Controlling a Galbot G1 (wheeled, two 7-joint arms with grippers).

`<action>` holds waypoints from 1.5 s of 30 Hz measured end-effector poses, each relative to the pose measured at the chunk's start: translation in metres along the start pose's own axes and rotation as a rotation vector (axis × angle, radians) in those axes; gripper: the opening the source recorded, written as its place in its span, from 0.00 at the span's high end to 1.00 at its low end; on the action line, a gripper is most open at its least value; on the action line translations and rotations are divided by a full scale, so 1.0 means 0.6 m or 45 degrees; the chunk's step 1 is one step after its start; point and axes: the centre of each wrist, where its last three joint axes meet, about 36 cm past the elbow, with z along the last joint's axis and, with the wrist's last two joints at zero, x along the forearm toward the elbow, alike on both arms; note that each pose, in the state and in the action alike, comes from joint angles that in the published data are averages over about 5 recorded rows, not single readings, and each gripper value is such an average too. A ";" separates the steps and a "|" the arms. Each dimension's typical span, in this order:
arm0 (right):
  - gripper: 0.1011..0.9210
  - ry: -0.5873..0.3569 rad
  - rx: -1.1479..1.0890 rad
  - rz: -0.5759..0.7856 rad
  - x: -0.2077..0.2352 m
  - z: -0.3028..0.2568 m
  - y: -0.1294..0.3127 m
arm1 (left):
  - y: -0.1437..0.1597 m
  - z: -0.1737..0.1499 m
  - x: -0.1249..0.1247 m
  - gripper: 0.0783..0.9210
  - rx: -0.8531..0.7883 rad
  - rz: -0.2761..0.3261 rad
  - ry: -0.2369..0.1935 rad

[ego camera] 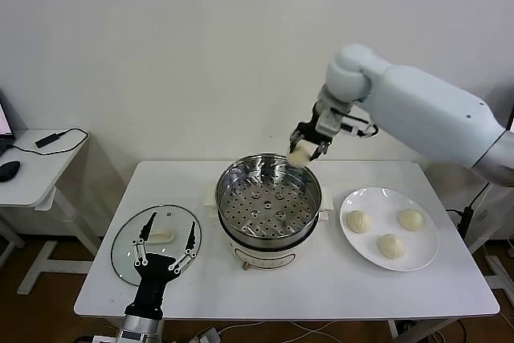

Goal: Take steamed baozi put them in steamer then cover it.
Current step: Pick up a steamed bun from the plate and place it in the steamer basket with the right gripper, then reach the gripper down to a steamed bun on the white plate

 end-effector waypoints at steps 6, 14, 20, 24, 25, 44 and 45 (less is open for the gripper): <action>0.40 -0.009 0.066 -0.044 -0.058 -0.020 -0.024 | 0.001 0.000 0.001 0.12 0.000 -0.005 0.000; 0.43 0.004 0.099 -0.041 -0.118 -0.025 -0.056 | 0.007 -0.003 0.002 0.12 -0.002 -0.018 -0.010; 0.43 0.018 0.108 -0.028 -0.148 -0.021 -0.081 | 0.008 -0.003 0.002 0.12 0.000 -0.022 -0.017; 0.40 0.027 0.110 -0.019 -0.163 -0.018 -0.093 | 0.009 -0.001 0.002 0.12 -0.002 -0.024 -0.018; 0.39 0.028 0.110 -0.019 -0.167 -0.017 -0.095 | 0.009 0.000 0.002 0.12 -0.003 -0.024 -0.018; 0.12 -0.011 -0.210 0.032 -0.066 0.039 -0.018 | 0.008 0.004 -0.002 0.12 0.003 -0.019 -0.016; 0.12 -0.021 -0.271 0.035 -0.052 0.050 0.000 | 0.007 0.004 -0.003 0.12 0.003 -0.017 -0.017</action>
